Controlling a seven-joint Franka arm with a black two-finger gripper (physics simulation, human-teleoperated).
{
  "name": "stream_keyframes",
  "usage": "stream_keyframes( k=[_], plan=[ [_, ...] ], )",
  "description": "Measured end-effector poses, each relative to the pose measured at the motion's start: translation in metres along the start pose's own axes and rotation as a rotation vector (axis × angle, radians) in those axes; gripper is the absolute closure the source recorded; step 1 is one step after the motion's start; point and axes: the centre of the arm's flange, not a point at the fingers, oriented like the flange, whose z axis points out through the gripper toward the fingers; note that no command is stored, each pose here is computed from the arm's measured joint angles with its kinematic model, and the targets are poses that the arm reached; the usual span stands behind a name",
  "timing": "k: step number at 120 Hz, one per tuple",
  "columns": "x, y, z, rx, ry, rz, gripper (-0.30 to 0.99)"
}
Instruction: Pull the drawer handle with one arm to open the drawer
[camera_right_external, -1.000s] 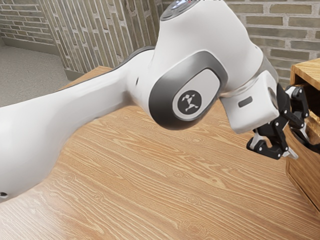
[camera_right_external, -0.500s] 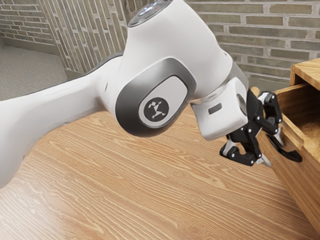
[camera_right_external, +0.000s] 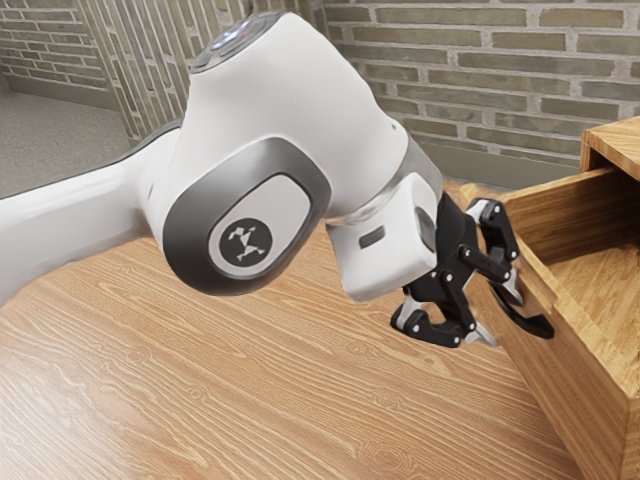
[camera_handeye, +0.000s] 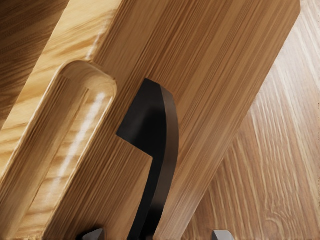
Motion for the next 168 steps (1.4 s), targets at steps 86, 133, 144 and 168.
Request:
stream_keyframes(
  k=[86,133,144,168],
  plan=[
    [-0.026,0.061,-0.031,0.02,-0.055,-0.013,0.45],
    [-0.037,0.084,-0.041,0.033,-0.044,-0.048,0.52],
    [-0.036,0.083,-0.046,0.041,-0.042,-0.048,0.47],
    [-0.034,0.079,-0.075,0.089,-0.029,-0.045,0.62]
  ],
)
